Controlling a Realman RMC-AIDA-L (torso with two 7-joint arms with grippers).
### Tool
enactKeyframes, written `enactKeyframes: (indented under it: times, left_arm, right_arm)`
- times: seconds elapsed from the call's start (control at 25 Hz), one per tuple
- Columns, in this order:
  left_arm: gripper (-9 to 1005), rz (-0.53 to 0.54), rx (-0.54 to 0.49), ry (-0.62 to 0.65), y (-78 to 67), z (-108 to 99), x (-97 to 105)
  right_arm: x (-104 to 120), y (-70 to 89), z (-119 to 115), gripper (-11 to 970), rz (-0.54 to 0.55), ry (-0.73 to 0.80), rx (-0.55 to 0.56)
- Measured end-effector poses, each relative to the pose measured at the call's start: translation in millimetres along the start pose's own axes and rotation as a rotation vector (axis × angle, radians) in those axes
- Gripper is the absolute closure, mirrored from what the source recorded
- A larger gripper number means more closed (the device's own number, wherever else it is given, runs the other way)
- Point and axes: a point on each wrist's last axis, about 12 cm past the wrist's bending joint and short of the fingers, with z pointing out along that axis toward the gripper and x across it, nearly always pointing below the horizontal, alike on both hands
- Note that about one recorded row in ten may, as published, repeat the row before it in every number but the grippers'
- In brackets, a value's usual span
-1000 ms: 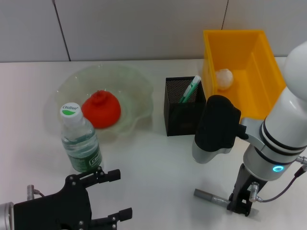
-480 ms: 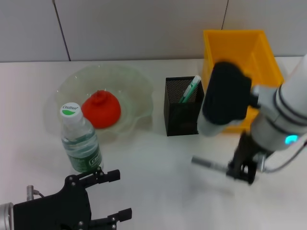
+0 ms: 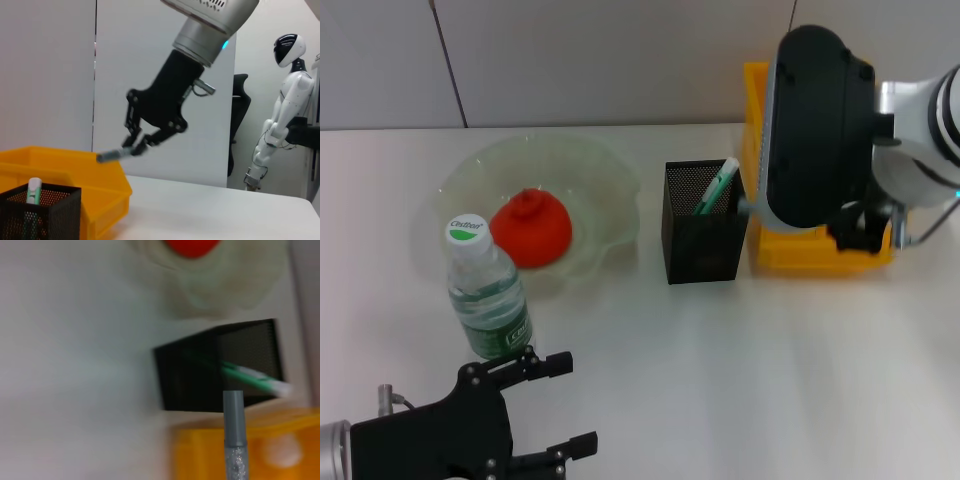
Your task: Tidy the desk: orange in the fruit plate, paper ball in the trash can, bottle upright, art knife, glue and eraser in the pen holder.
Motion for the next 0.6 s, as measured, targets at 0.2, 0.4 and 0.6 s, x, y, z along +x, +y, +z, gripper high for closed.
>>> enactKeyframes:
  times: [0.2, 0.4, 0.6]
  left_arm:
    - [194, 0.002, 0.0, -0.003, 0.9, 1, -1]
    - [194, 0.005, -0.001, -0.007, 2.4, 2, -2]
    - [194, 0.005, -0.002, -0.007, 2.6, 3, -2]
  right_arm:
    - [-5, -7.0, -1, 834, -0.09, 0.055, 0.169]
    - [-15, -7.2, 3, 833, -0.207, 0.097, 0.301]
    - [-27, -0.6, 10, 834, -0.334, 0.119, 0.363]
